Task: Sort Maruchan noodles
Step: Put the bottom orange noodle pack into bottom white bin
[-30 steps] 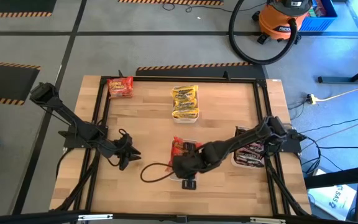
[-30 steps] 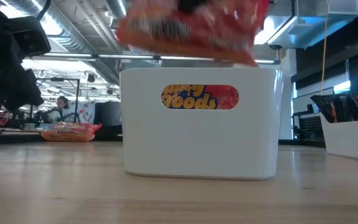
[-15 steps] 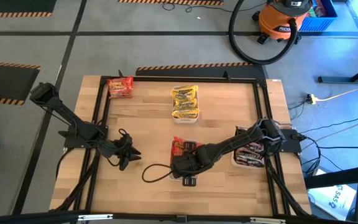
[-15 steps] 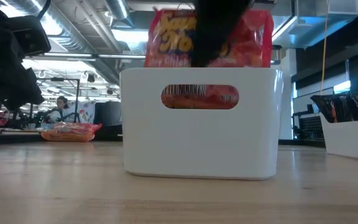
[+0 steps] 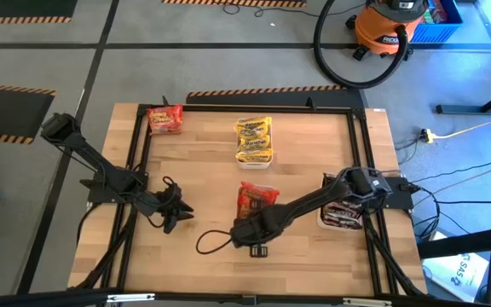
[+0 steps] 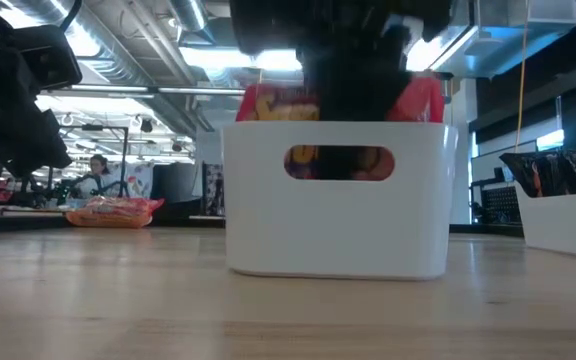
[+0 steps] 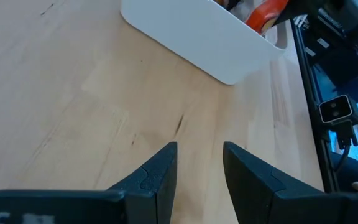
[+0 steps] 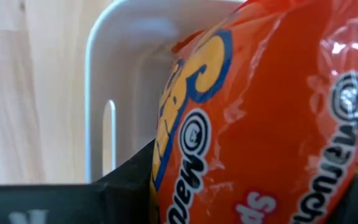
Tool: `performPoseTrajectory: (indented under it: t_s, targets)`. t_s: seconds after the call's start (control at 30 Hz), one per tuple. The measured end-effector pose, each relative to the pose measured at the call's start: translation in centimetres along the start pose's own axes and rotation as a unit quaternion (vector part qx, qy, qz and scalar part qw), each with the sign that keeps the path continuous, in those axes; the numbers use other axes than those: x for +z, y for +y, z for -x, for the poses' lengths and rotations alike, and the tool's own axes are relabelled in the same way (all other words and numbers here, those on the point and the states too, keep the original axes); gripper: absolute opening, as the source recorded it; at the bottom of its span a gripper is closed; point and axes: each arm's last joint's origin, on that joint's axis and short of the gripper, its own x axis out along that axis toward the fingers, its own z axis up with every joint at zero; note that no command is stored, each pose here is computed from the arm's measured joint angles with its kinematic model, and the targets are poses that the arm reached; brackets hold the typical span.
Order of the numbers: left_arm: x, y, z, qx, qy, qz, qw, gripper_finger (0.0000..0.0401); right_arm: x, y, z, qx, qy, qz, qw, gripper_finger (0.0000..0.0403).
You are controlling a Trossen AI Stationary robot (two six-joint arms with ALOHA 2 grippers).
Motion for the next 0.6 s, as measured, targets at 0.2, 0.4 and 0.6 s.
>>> performPoseTrajectory:
  t_s: [0.2, 0.4, 0.6]
  targets:
    - [0.0, 0.0, 0.0, 0.002, -0.002, 0.0, 1.0, 0.0124, 0.0, 0.1, -1.3, -0.017, 0.01, 0.002, 1.0, 0.0157]
    - [0.0, 0.0, 0.0, 0.002, -0.002, 0.0, 1.0, 0.0124, 0.0, 0.0, -1.4, -0.037, 0.005, 0.003, 0.999, 0.0157]
    - [0.0, 0.0, 0.0, 0.002, -0.002, 0.0, 1.0, 0.0124, -0.1, -0.1, -1.5, -0.043, 0.007, 0.004, 0.999, 0.0189]
